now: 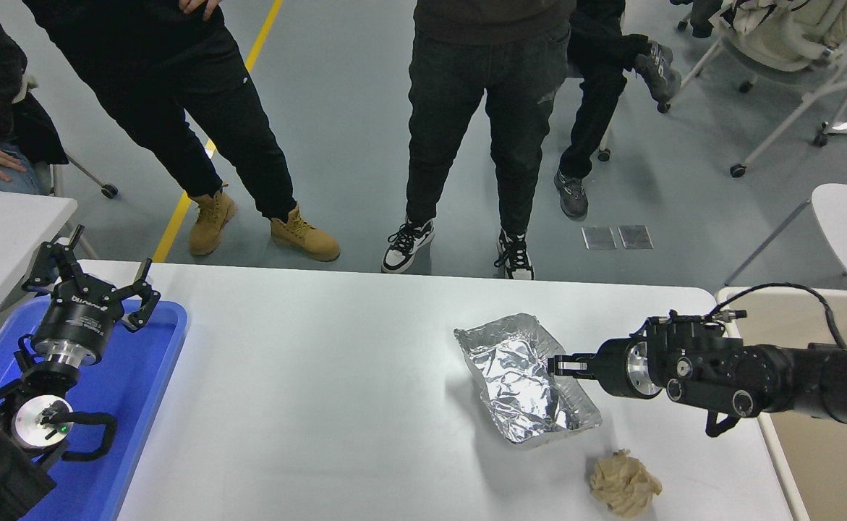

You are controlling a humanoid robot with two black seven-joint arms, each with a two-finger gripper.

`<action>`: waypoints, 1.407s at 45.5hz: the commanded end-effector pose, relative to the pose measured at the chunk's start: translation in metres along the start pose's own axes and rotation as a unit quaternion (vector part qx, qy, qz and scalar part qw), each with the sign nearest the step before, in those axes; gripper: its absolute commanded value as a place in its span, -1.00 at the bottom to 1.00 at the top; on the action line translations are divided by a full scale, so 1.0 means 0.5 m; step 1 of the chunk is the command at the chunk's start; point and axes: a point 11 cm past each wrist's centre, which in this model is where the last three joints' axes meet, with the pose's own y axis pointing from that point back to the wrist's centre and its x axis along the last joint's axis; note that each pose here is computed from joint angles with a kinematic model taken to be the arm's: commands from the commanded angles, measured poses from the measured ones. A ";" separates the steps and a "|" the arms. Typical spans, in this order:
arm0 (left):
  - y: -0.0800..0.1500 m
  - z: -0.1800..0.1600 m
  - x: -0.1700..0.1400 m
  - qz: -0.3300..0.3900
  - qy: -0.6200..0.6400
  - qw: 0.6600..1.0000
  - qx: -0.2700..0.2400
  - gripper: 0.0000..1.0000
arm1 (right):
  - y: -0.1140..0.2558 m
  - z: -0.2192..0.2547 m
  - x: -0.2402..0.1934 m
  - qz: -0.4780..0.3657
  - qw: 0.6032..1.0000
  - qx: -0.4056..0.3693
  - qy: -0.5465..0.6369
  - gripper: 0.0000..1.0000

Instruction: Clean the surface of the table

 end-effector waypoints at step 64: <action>0.000 0.000 0.000 0.000 0.000 1.000 0.000 1.00 | 0.429 0.062 0.376 0.102 0.992 -0.020 -0.078 -1.00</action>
